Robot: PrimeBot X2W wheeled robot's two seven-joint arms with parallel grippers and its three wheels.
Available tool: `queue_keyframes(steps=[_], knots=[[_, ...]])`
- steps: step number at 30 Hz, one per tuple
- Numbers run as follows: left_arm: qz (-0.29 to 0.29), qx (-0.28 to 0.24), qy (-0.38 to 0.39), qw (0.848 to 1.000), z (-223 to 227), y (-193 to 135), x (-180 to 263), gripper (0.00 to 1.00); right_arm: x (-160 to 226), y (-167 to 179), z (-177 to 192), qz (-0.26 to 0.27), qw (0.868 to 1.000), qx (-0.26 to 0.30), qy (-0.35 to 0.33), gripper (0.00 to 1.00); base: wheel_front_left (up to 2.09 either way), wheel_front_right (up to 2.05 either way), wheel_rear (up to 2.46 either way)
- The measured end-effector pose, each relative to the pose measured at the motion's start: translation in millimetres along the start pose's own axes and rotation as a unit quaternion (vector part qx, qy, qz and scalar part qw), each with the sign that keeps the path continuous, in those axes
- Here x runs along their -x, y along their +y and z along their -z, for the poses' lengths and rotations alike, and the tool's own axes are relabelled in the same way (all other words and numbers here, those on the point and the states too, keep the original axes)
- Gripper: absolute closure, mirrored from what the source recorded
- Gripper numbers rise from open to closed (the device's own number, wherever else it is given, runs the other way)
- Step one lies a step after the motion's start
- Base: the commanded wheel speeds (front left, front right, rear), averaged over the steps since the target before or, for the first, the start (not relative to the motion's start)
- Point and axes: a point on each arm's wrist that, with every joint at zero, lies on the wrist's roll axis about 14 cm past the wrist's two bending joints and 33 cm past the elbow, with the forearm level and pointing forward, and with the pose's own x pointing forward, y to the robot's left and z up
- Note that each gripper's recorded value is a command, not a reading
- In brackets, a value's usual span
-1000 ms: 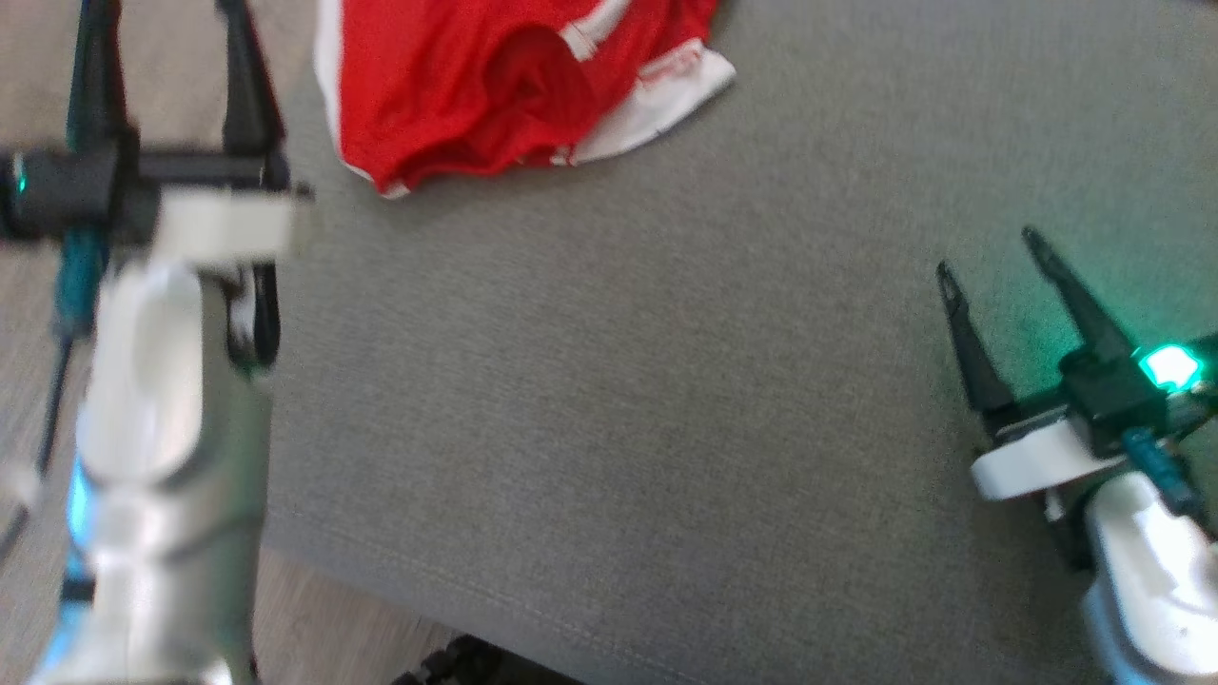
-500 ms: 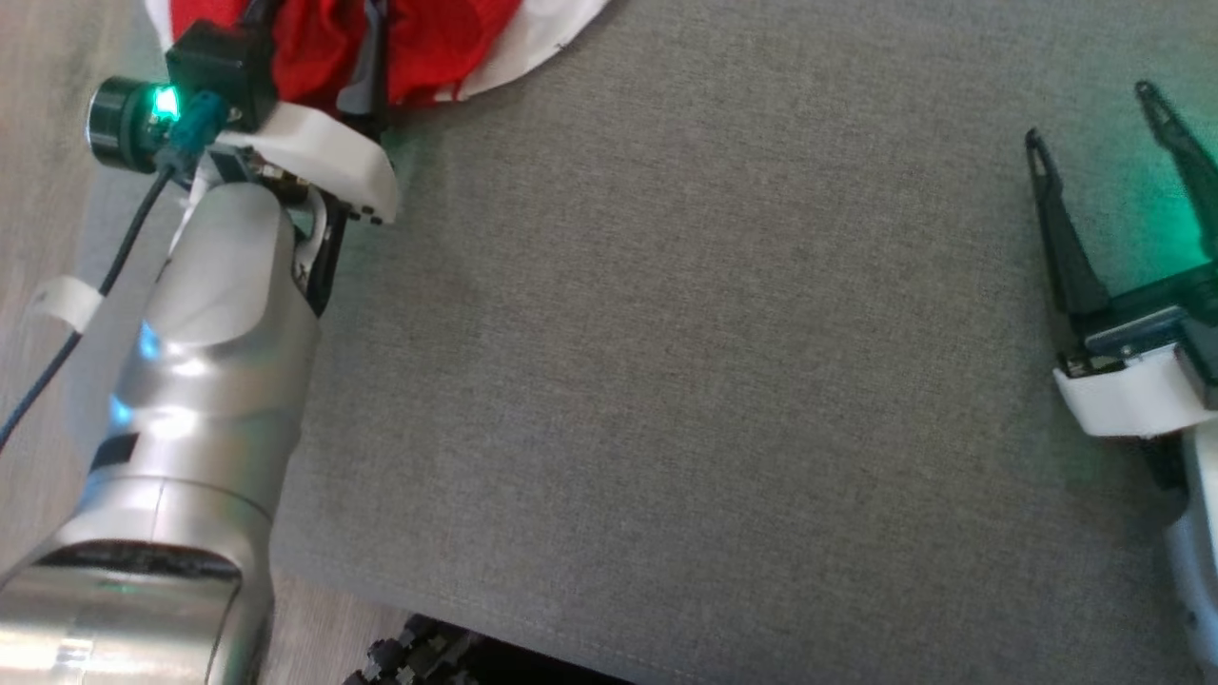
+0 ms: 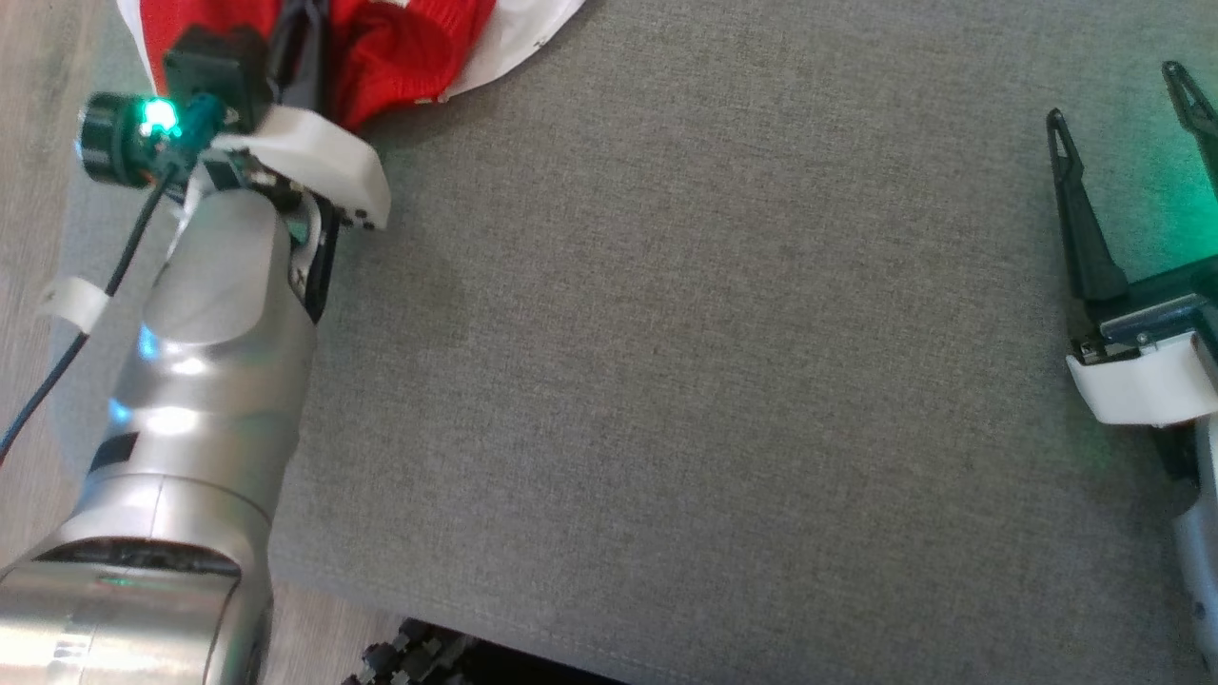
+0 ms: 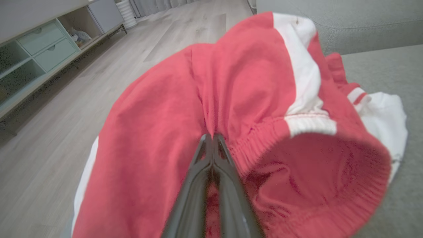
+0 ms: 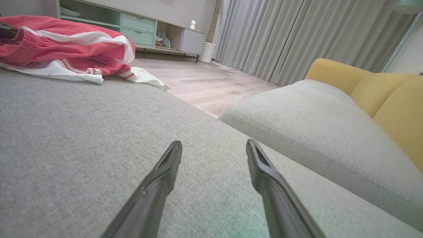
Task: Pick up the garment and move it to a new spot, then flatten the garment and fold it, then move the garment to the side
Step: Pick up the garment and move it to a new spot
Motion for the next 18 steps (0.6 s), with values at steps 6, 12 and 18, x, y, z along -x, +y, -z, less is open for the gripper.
queue_keyframes(steps=[6, 12, 18], knots=[[0.008, 0.0, -0.021, 1.0, -16, -1, 5, 1.0, 2, -1, -2, 0.001, 1.0, 0.004, 0.007, 0.0, 0.0, 0.0, 0.0], [0.006, -0.032, -0.139, 0.99, -97, 9, 23, 1.0, 15, 7, -10, 0.003, 1.0, -0.014, 0.022, 0.0, 0.0, 0.0, 0.0], [0.006, -0.089, -0.257, 0.962, -187, 21, 62, 1.0, 29, 22, -47, 0.014, 0.999, -0.043, 0.002, 0.0, 0.0, 0.0, 0.0]])
